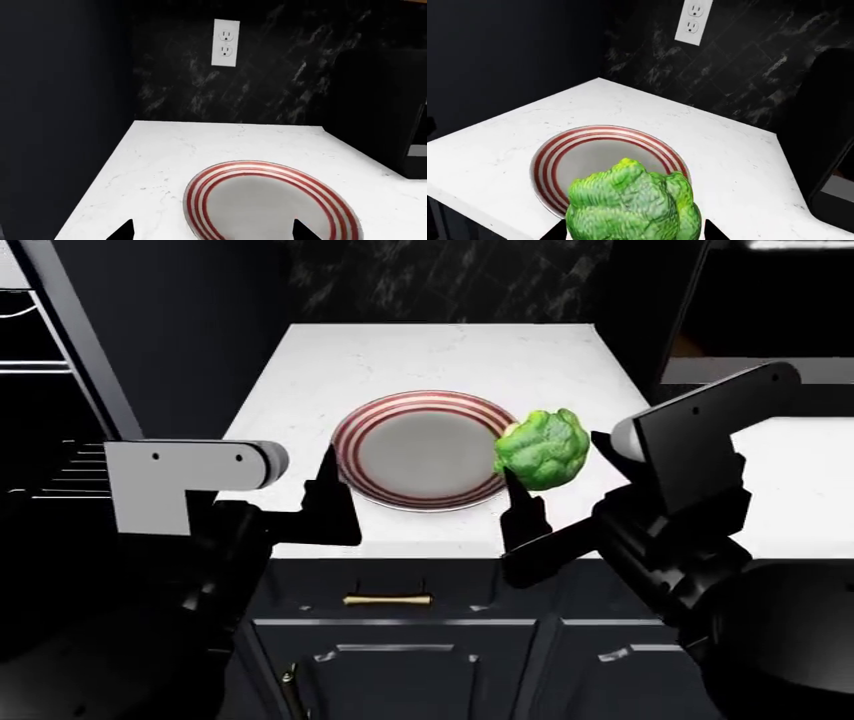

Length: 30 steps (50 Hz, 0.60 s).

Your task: Place the broccoli on the top rack of the oven.

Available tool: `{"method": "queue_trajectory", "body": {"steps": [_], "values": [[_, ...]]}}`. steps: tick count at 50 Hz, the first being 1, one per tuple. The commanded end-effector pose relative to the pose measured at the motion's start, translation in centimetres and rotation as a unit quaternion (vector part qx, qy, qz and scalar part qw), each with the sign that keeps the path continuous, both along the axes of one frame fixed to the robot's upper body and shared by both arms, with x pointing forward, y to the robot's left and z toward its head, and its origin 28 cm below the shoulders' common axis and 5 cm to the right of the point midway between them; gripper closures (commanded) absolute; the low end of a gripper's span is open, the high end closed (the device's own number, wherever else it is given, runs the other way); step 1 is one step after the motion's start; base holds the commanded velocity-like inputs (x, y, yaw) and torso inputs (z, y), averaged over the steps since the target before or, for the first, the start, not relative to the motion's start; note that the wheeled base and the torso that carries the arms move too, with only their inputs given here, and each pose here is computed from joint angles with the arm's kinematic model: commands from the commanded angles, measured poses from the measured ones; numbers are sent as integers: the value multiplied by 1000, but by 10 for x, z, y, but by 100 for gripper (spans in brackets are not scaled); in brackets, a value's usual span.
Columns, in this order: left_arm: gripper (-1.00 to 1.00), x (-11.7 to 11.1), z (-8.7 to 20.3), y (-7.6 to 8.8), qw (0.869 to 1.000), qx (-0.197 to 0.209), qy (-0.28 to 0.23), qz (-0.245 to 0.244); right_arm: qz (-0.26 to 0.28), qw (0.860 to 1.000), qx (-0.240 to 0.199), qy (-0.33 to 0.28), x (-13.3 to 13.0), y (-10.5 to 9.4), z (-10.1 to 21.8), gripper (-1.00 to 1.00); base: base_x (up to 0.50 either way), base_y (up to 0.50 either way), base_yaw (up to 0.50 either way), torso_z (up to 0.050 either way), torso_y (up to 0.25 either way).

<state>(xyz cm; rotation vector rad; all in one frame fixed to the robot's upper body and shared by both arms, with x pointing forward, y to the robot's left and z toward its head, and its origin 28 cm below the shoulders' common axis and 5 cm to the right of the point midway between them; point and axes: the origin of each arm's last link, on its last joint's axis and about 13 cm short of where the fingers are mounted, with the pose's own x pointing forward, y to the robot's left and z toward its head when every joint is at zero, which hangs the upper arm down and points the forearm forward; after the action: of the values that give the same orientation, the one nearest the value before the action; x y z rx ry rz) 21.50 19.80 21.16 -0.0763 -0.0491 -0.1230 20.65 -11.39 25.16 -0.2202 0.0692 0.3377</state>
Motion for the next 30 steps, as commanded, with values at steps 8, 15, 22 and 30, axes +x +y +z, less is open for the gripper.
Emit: {"method": "queue_trajectory", "body": {"steps": [8, 15, 22, 30], "values": [[-100, 1, 1, -1, 1000, 0, 0, -3, -5, 1000, -9, -13, -2, -3, 2, 100, -261, 0, 0, 0, 0], [-100, 0, 1, 0, 1000, -1, 0, -3, -5, 1000, -10, -14, -2, -2, 2, 100, -261, 0, 0, 0, 0], [-100, 1, 1, 0, 1000, -3, -1, -3, -8, 1000, -11, -15, -3, -3, 2, 100, -262, 0, 0, 0, 0], [-100, 0, 2, 1, 1000, -3, -3, -2, -3, 1000, -17, -23, -4, -3, 3, 100, -258, 0, 0, 0, 0]]}}
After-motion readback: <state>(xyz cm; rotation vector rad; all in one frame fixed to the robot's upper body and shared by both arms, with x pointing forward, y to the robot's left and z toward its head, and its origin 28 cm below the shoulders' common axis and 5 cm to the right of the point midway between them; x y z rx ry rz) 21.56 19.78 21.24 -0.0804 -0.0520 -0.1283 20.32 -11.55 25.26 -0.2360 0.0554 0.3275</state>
